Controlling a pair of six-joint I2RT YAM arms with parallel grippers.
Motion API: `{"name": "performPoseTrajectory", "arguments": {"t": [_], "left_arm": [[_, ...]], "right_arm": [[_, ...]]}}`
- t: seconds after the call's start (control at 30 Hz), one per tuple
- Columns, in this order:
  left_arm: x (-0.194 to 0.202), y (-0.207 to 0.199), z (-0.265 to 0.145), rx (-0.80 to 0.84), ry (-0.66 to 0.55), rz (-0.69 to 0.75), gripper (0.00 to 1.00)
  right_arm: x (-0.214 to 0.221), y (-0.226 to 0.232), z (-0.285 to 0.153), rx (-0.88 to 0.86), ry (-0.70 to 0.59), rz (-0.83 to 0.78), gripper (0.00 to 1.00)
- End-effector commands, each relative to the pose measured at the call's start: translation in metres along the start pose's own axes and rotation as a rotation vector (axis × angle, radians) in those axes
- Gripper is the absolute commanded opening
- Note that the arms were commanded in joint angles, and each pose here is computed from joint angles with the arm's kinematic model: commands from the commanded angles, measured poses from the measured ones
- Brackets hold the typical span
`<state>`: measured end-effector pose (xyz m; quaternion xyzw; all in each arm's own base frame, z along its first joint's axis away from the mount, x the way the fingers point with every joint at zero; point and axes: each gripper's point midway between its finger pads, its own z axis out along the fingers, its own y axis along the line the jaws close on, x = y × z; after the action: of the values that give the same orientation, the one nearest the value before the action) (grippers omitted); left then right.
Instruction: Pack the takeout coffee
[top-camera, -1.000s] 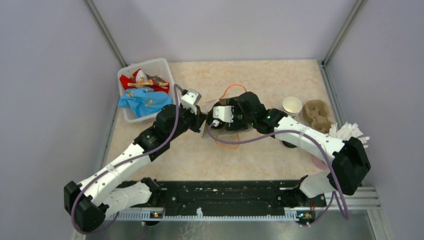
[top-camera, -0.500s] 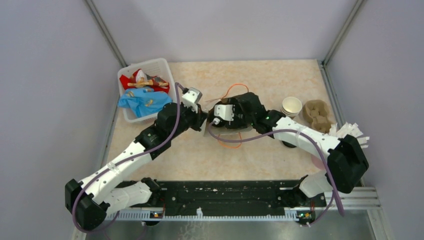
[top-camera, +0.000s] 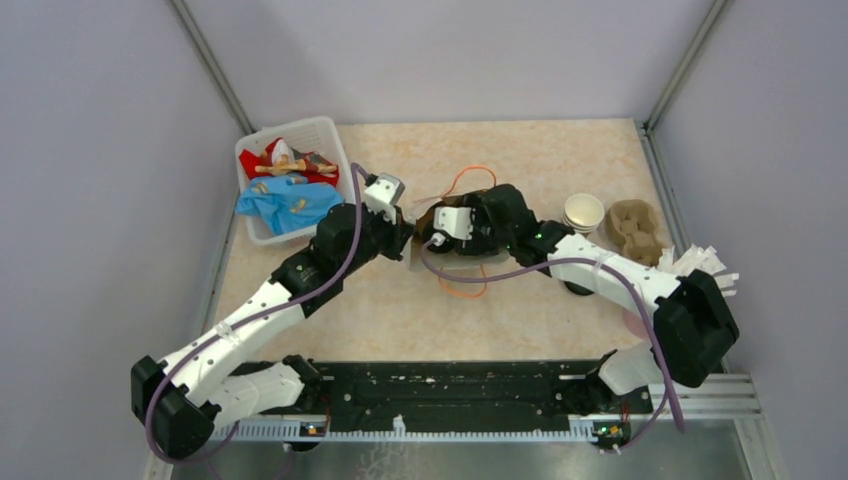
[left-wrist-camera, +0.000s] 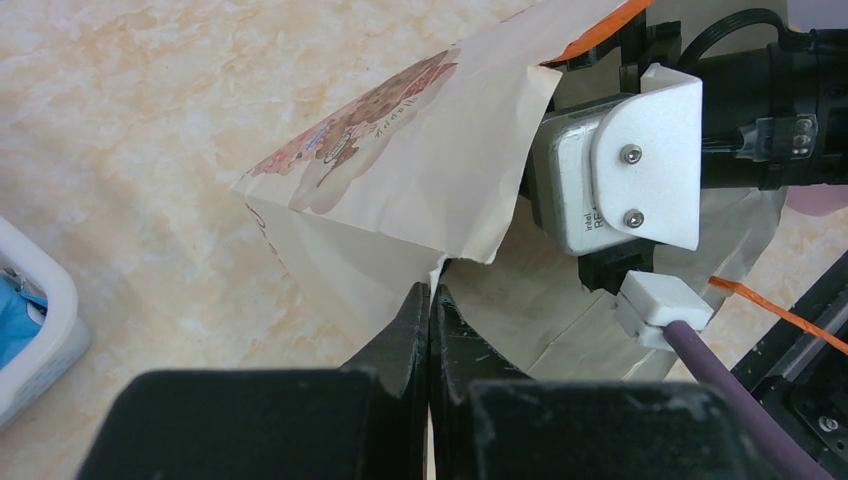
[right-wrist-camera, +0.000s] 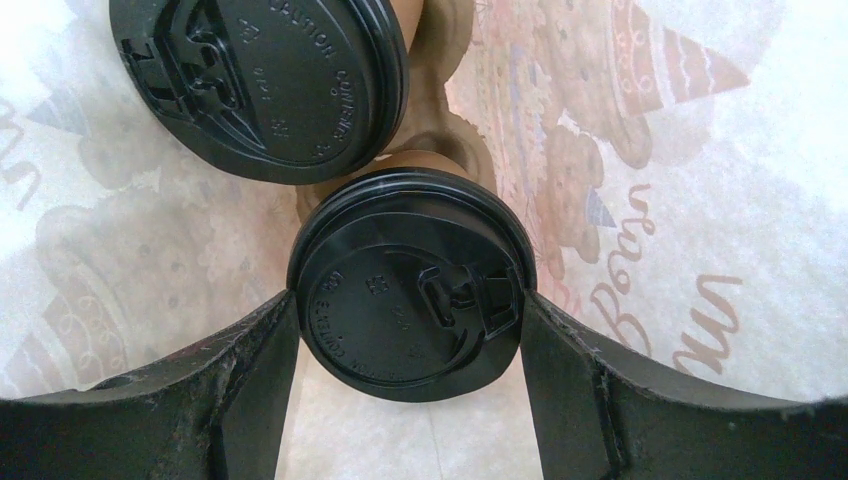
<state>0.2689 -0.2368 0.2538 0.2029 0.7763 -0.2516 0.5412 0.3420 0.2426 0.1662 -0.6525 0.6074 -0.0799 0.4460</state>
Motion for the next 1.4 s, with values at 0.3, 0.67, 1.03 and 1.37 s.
{"name": "performPoseTrajectory", "arguments": {"t": [0.3, 0.67, 1.03, 1.37], "left_arm": [[-0.023, -0.001, -0.004, -0.024, -0.023, -0.037, 0.0], [-0.034, -0.01, -0.002, -0.038, 0.062, -0.164, 0.0], [-0.036, -0.03, -0.01, -0.01, 0.176, -0.353, 0.0], [-0.023, 0.002, 0.0, -0.191, 0.264, -0.363, 0.0]], "right_arm": [[-0.011, -0.012, 0.013, 0.013, -0.064, 0.032, 0.48], [-0.017, 0.022, -0.004, -0.239, -0.033, 0.114, 0.48], [-0.02, 0.068, -0.018, -0.437, 0.009, 0.264, 0.49], [0.005, 0.114, -0.01, -0.551, 0.143, 0.288, 0.5]]}}
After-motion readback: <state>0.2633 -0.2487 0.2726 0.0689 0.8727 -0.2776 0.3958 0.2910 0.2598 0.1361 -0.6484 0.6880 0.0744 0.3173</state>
